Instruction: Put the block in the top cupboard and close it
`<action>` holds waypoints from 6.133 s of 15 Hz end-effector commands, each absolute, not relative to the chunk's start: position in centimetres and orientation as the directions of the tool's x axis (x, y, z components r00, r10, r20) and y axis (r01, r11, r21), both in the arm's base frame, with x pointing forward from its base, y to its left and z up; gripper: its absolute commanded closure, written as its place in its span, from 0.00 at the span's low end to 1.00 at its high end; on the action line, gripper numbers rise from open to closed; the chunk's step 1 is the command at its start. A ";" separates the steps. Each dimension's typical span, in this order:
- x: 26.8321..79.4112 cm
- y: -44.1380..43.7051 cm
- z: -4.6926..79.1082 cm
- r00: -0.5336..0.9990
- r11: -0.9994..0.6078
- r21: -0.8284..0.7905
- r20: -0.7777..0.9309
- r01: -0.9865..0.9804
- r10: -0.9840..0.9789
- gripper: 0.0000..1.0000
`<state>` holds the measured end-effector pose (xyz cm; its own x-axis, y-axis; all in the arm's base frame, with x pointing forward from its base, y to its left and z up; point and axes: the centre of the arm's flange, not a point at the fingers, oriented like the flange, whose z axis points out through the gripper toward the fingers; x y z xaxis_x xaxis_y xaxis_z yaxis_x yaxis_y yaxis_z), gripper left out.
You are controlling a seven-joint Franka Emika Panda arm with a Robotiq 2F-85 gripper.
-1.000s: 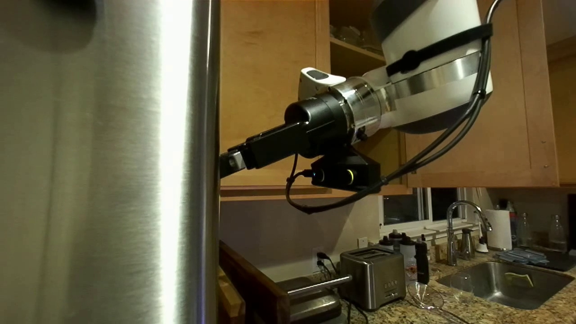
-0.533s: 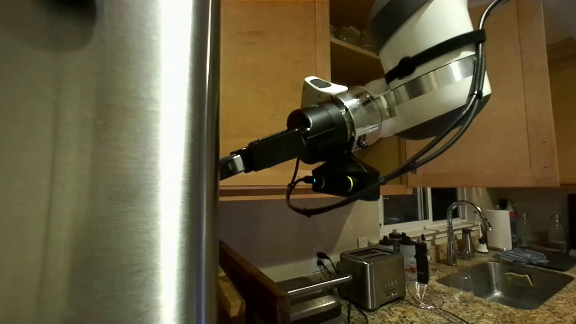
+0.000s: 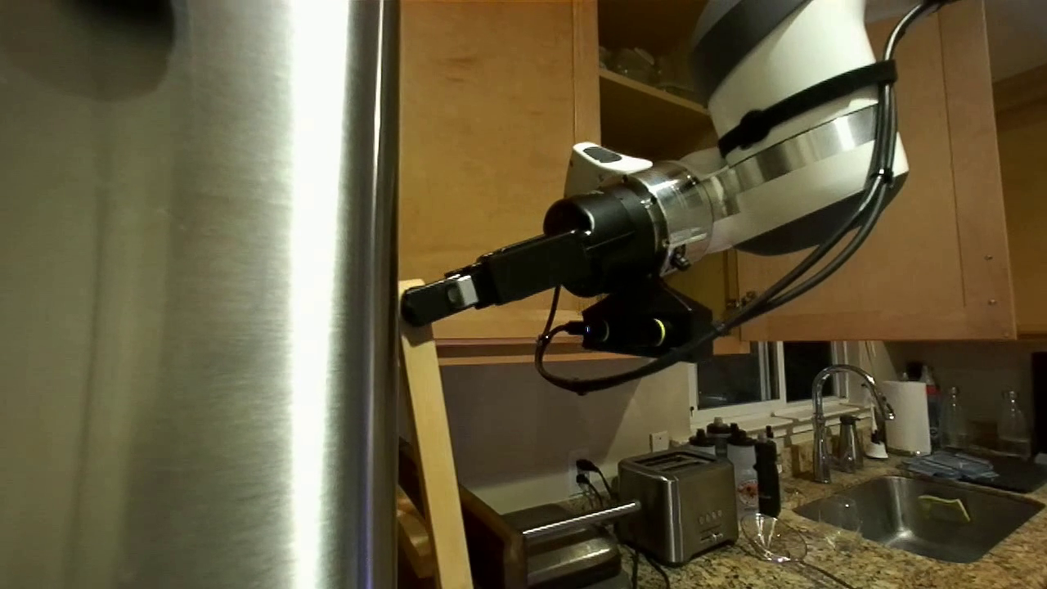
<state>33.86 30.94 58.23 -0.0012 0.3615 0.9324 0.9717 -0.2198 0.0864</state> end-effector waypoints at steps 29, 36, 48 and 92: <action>32.5 18.4 60.7 0.294 -0.311 0.027 0.261 0.950 0.919 0.71; 32.6 18.5 60.6 0.290 -0.306 0.023 0.261 0.952 0.921 0.90; 36.8 7.4 67.8 -0.048 0.047 0.184 0.003 0.982 0.999 0.90; 55.9 -11.0 72.1 -0.319 0.413 0.369 -0.289 0.833 0.903 0.90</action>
<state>54.23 -9.88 71.77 -0.3046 0.9123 -0.2737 0.8584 0.3874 0.3362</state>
